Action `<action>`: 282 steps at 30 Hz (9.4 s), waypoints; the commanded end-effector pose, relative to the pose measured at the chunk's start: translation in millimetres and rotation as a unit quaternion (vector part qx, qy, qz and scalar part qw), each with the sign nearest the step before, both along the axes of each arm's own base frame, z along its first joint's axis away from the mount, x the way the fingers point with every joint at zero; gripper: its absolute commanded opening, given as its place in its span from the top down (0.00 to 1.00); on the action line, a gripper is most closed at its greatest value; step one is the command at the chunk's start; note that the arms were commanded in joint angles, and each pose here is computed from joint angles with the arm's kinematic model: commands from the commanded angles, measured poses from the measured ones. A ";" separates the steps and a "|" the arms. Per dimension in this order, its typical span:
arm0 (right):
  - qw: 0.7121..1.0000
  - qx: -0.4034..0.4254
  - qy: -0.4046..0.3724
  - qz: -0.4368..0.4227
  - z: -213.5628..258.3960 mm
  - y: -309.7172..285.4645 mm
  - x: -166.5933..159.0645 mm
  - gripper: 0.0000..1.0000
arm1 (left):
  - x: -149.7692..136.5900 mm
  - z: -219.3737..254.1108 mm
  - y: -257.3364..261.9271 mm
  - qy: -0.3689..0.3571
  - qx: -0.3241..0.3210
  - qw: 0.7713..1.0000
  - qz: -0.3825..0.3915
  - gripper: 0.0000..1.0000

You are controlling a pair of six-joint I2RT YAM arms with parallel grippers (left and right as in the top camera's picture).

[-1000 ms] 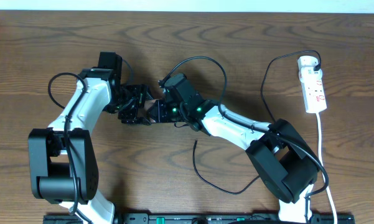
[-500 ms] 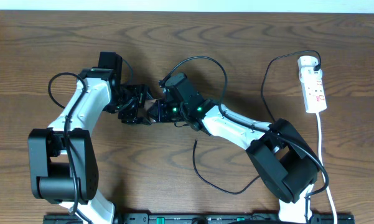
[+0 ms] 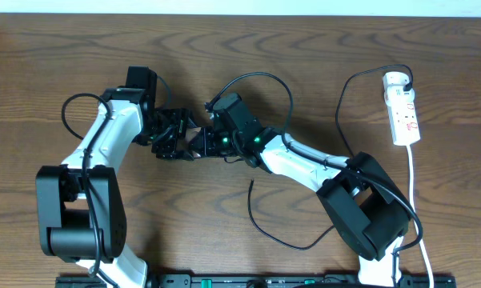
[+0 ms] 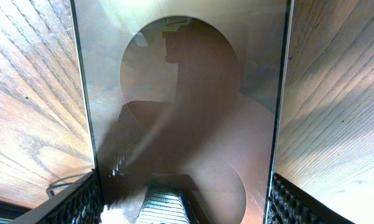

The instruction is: Plug charger to phone and switch on socket

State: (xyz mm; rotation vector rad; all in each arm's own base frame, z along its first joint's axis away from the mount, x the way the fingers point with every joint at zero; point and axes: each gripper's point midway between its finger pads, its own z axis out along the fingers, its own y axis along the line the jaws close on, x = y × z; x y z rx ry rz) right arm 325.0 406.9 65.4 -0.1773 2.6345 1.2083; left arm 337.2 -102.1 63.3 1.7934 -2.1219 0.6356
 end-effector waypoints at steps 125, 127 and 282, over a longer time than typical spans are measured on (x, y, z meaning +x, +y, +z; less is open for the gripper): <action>0.850 0.444 0.216 -0.186 193.5 -91.2 140.0 0.98 | 156.5 220.2 7.6 -0.607 -0.053 0.790 -0.069 0.07; 0.848 0.451 0.208 -0.186 197.4 -85.6 138.6 0.98 | 156.3 220.2 4.3 -0.607 -0.053 0.790 -0.071 0.07; 0.897 -0.365 0.237 -0.083 -81.2 -145.1 -108.0 0.50 | 76.8 258.0 101.6 -0.686 -0.156 0.672 -0.232 0.93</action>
